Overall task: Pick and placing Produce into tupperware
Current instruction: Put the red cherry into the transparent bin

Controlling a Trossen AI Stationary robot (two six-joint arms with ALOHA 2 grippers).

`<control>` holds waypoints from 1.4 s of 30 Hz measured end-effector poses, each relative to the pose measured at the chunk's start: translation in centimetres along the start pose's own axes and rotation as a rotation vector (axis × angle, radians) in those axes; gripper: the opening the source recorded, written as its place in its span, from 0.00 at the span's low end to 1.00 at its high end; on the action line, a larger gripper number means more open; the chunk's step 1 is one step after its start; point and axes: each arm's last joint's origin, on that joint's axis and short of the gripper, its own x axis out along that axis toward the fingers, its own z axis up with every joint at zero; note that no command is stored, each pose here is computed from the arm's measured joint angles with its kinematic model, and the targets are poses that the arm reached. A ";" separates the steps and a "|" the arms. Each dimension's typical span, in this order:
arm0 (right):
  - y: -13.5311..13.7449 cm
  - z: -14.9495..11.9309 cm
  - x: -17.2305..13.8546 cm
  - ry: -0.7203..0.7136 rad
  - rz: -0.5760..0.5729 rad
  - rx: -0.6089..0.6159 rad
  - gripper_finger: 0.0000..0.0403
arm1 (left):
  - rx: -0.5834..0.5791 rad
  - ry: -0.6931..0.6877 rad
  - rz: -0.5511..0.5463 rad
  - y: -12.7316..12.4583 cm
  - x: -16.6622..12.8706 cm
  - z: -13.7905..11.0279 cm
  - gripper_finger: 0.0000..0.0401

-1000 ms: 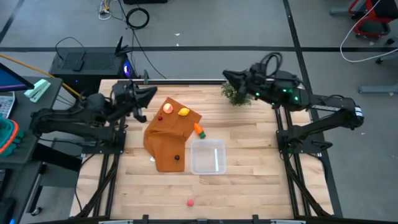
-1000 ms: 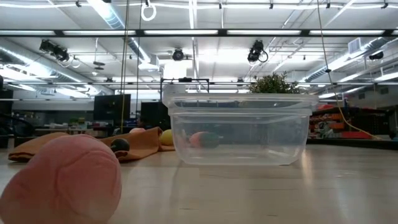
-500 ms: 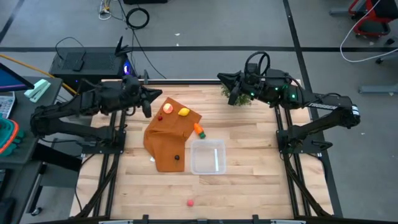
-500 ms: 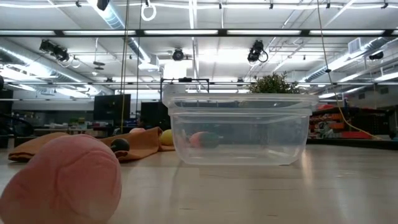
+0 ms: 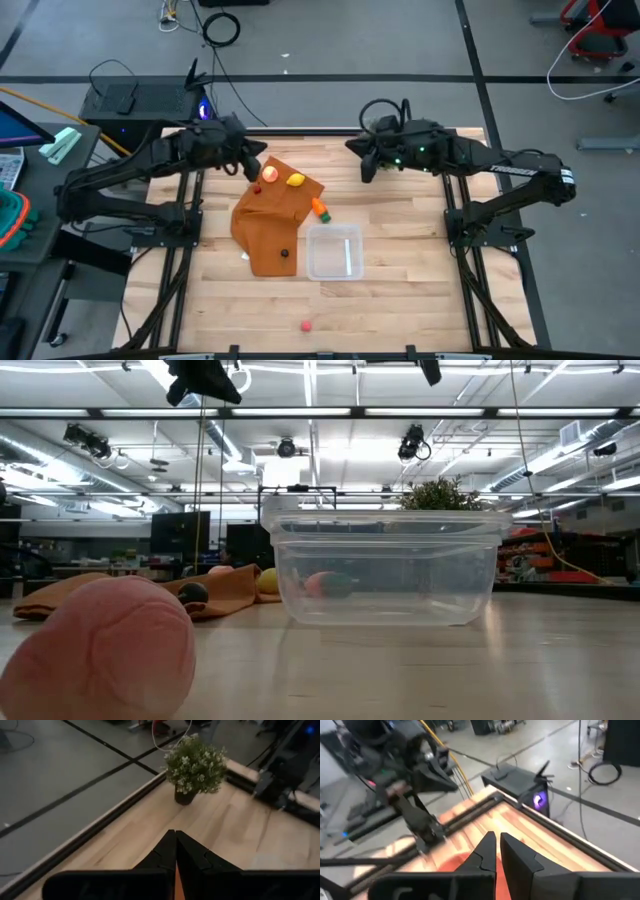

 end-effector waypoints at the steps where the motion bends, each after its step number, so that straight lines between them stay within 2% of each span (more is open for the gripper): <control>1: -0.1 -0.2 0.0 0.020 -0.013 -0.006 0.00 | -0.018 -0.012 -0.005 -0.1 0.2 0.1 0.05; 4: -0.2 -0.5 0.1 0.041 -0.028 -0.013 0.00 | -0.014 -0.013 -0.010 -0.3 0.6 0.2 0.06; 8: -0.4 -0.8 0.1 0.076 -0.044 -0.025 0.00 | 0.066 0.029 -0.001 -0.5 1.6 -0.2 0.06; 10: -0.4 -1.0 0.0 0.094 -0.053 -0.038 0.00 | 0.070 0.062 -0.003 -0.4 2.2 -0.5 0.06; 15: -0.5 -1.2 0.0 0.113 -0.063 -0.012 0.00 | -0.066 0.224 0.030 0.0 4.0 -1.9 0.07; 20: -0.5 -1.2 0.0 0.113 -0.064 -0.004 0.00 | -0.055 0.371 0.087 0.2 5.8 -3.4 0.11; 23: -0.5 -1.2 0.0 0.113 -0.064 -0.004 0.00 | -0.065 0.435 0.072 0.3 6.9 -4.0 0.14; 28: -0.5 -1.2 0.0 0.113 -0.064 -0.004 0.00 | -0.118 0.555 0.036 1.0 8.6 -4.9 0.20; 32: -0.5 -1.2 0.0 0.113 -0.064 -0.004 0.00 | -0.141 0.716 0.103 2.3 9.1 -6.2 0.27; 36: -0.5 -1.2 0.0 0.113 -0.064 -0.003 0.00 | -0.107 0.846 0.154 3.4 9.2 -7.1 0.36; 42: -0.5 -1.2 0.0 0.113 -0.065 -0.003 0.00 | -0.044 0.861 0.156 4.1 9.4 -7.2 0.52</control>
